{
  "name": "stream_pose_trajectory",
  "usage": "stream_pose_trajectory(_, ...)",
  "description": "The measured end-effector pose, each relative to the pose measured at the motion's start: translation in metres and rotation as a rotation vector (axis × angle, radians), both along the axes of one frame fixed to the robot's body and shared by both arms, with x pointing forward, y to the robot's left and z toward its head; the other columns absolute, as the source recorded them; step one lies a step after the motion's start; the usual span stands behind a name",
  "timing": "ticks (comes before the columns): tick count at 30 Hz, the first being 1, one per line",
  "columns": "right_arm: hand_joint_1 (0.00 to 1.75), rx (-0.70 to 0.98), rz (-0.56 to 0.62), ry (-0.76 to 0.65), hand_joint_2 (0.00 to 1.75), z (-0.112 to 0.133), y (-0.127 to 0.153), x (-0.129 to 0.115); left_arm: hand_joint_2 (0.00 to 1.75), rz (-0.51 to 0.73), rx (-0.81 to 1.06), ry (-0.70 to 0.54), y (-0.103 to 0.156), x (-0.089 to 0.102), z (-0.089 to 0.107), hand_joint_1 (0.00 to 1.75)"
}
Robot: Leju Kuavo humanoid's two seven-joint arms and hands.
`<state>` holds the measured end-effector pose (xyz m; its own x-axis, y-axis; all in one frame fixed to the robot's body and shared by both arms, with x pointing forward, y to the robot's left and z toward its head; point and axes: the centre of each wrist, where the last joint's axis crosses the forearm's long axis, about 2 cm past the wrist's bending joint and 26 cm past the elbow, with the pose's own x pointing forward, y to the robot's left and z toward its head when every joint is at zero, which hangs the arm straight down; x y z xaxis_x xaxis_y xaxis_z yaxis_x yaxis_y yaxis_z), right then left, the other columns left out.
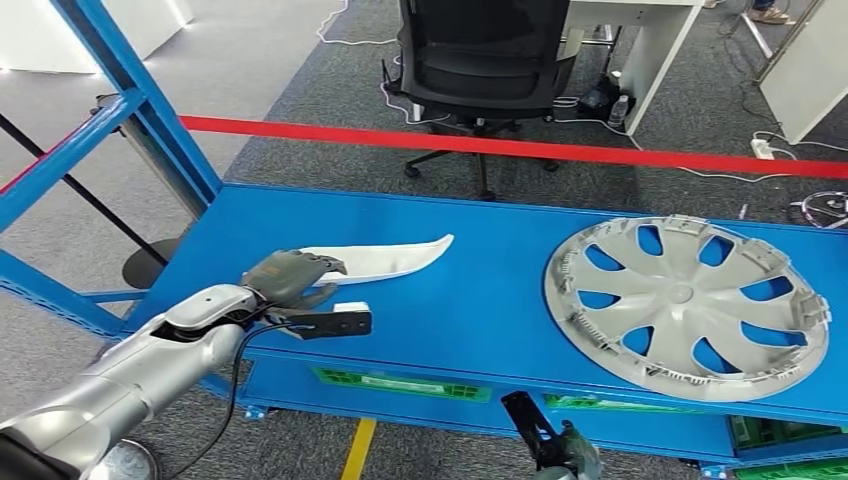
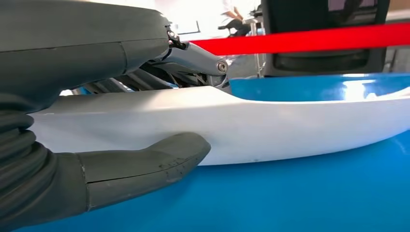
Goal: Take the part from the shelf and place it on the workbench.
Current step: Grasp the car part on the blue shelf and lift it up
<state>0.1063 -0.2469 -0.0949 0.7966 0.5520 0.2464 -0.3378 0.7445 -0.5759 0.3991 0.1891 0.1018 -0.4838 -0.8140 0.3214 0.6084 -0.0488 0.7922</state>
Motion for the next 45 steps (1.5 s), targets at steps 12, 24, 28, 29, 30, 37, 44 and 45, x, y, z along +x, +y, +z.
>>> stream_pose_trajectory(12,0.0,0.0,0.005,0.001,0.0,-0.001,0.0,-0.002,1.75,0.064,-0.279,-0.114,-0.007,-0.005,-0.002,1.75)
stream_pose_trajectory(24,0.0,-0.005,0.021,0.0,0.0,0.0,0.0,-0.001,1.75,0.138,-0.944,-0.34,-0.05,-0.023,0.035,1.75)
stream_pose_trajectory(28,0.0,-0.008,0.022,0.003,0.0,0.0,0.0,-0.002,1.75,0.141,-1.065,-0.328,-0.053,-0.033,0.041,1.75)
stream_pose_trajectory(29,0.0,-0.008,0.023,0.004,0.0,0.0,0.0,-0.002,1.75,0.131,-1.108,-0.319,-0.055,-0.035,0.044,1.75)
stream_pose_trajectory(30,0.0,-0.009,0.025,0.003,0.0,0.0,0.001,-0.002,1.75,0.119,-1.154,-0.311,-0.058,-0.038,0.048,1.75)
stream_pose_trajectory(37,0.0,-0.005,0.015,0.008,0.0,-0.001,0.002,-0.004,1.75,0.011,-1.448,-0.261,-0.088,-0.072,0.083,1.75)
stream_pose_trajectory(44,0.0,-0.005,-0.021,0.02,0.0,-0.003,0.001,-0.017,1.75,-0.062,-1.657,-0.234,-0.107,-0.114,0.098,1.75)
stream_pose_trajectory(45,0.0,-0.005,-0.026,0.02,0.0,-0.004,0.001,-0.018,1.75,-0.072,-1.682,-0.235,-0.109,-0.12,0.1,1.75)
